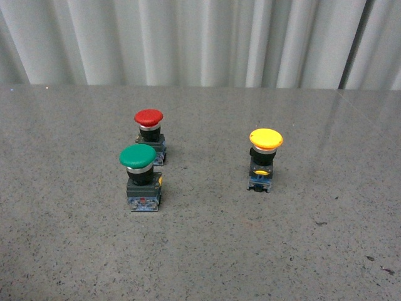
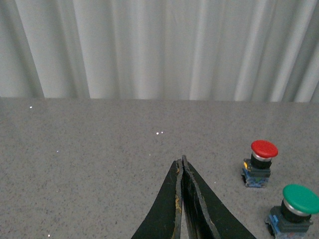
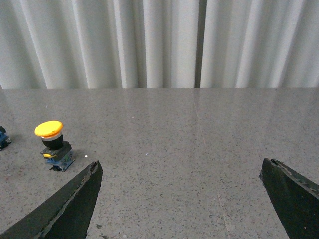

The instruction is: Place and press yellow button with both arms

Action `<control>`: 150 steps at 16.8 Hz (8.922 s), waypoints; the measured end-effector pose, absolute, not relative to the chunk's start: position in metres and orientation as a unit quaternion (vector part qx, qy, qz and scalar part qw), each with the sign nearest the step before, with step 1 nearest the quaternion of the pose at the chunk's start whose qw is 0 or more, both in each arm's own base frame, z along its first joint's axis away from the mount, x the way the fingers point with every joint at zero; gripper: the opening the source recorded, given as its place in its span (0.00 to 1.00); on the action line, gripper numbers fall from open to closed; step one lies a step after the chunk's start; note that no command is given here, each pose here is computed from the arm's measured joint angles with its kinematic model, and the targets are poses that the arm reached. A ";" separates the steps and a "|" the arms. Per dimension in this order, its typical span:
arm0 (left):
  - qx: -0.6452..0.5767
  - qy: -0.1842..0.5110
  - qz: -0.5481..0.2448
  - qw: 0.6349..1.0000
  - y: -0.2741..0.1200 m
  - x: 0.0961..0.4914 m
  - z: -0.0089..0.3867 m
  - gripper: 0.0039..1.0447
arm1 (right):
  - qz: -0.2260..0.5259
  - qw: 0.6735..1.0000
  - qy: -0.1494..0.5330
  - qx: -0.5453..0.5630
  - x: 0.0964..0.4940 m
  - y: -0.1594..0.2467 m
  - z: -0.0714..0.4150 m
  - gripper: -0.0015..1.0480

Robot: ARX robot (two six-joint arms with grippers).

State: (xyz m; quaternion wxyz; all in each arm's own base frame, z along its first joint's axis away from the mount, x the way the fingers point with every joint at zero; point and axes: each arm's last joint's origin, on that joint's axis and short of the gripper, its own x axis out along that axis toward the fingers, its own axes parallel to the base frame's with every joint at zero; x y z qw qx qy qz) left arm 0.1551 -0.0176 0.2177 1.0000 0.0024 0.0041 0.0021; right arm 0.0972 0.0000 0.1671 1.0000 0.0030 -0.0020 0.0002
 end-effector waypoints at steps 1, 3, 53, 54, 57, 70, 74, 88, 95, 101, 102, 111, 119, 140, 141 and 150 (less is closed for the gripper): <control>0.003 0.006 0.002 1.000 -0.015 0.151 0.211 0.01 | 0.000 1.000 -0.002 0.003 0.097 0.000 0.167 0.94; 0.002 0.001 0.002 1.000 -0.012 0.144 0.205 0.01 | 0.000 1.000 -0.002 0.003 0.097 0.000 0.167 0.94; 0.001 0.000 0.000 1.000 0.000 0.098 0.167 0.94 | 0.182 0.975 -0.072 0.102 0.153 0.027 0.225 0.94; 0.001 0.000 0.000 1.000 0.000 0.098 0.167 0.94 | 0.200 0.975 -0.033 0.089 0.211 0.057 0.235 0.94; 0.001 0.000 0.000 1.000 0.000 0.098 0.167 0.94 | 0.214 0.972 0.097 0.004 0.296 0.162 0.183 0.82; 0.001 0.000 0.000 1.000 0.000 0.098 0.167 0.94 | 0.181 0.974 0.135 -0.014 0.313 0.149 0.173 0.02; 0.001 0.000 0.000 1.000 0.000 0.098 0.167 0.94 | 0.185 0.971 0.150 -0.017 0.315 0.150 0.163 0.02; 0.001 0.000 0.000 1.000 0.000 0.098 0.167 0.94 | 0.186 0.967 0.173 -0.023 0.318 0.152 0.144 0.02; 0.001 0.000 0.000 1.000 0.000 0.098 0.167 0.94 | 0.188 0.972 0.144 -0.010 0.315 0.150 0.154 0.02; 0.001 0.000 0.000 1.000 0.000 0.098 0.167 0.94 | 0.234 0.969 0.000 0.077 0.290 0.153 0.221 0.02; 0.001 0.000 0.000 1.000 0.000 0.098 0.167 0.94 | 0.242 0.966 0.001 0.086 0.283 0.153 0.223 0.02; 0.001 0.000 0.000 1.000 0.000 0.098 0.167 0.94 | 0.059 0.997 0.013 0.038 0.185 0.074 0.232 0.02; 0.001 0.000 0.000 1.000 0.000 0.098 0.167 0.94 | -0.003 1.000 0.009 0.004 0.132 0.011 0.189 0.02; 0.001 0.000 -0.001 1.000 0.000 0.098 0.167 0.94 | 0.000 1.000 -0.001 0.003 0.097 0.000 0.167 0.02; 0.001 0.000 0.000 1.000 0.000 0.098 0.167 0.94 | 0.000 1.000 -0.003 0.003 0.097 0.000 0.167 0.02; 0.001 0.000 0.000 1.000 0.000 0.098 0.167 0.94 | 0.000 1.000 -0.002 0.003 0.097 0.000 0.167 0.42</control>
